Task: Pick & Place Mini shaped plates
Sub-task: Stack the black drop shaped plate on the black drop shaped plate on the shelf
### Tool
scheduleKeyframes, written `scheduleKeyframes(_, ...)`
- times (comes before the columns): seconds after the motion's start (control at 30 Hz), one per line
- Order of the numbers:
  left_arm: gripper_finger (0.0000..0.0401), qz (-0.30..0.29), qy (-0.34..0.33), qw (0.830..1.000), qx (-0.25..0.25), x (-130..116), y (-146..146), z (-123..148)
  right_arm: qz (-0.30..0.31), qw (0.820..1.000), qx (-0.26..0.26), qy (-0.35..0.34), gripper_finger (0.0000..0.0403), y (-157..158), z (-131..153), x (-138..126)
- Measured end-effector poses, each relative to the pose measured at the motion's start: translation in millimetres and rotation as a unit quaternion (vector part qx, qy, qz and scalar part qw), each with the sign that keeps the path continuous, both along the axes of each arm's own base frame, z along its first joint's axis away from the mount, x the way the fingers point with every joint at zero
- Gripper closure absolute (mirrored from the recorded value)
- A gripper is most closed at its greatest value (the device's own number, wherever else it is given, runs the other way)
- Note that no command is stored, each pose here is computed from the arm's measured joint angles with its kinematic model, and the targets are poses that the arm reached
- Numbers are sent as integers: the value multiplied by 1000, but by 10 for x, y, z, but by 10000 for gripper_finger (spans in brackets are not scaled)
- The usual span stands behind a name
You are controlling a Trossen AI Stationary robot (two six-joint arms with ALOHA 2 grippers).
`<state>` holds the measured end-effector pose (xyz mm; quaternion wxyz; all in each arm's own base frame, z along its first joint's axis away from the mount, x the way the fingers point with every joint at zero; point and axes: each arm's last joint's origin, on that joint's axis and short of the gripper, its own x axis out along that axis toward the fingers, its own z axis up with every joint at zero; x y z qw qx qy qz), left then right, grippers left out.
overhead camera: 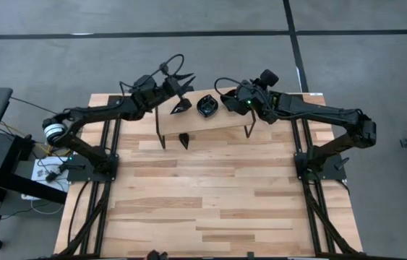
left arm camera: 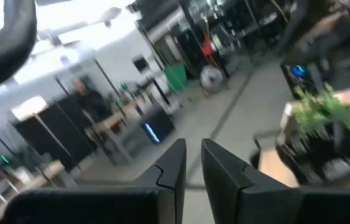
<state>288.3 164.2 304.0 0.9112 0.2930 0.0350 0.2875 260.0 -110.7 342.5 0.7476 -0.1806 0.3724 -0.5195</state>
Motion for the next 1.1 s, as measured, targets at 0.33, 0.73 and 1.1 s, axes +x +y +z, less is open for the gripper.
scheduleKeyframes(0.33, 348, 9, 55, 996, -66, 141, 148, -427, 3, 1000, 3, -9, 280, 35, -2, 14)
scheduleKeyframes(0.73, 348, 32, 64, 994, -76, 95, 303, -519, 5, 1000, 4, -6, 280, 35, -4, 12)
scheduleKeyframes(1.1, 348, 39, 84, 990, -104, 66, 334, -583, 4, 1000, 4, -6, 280, 32, -4, 11)
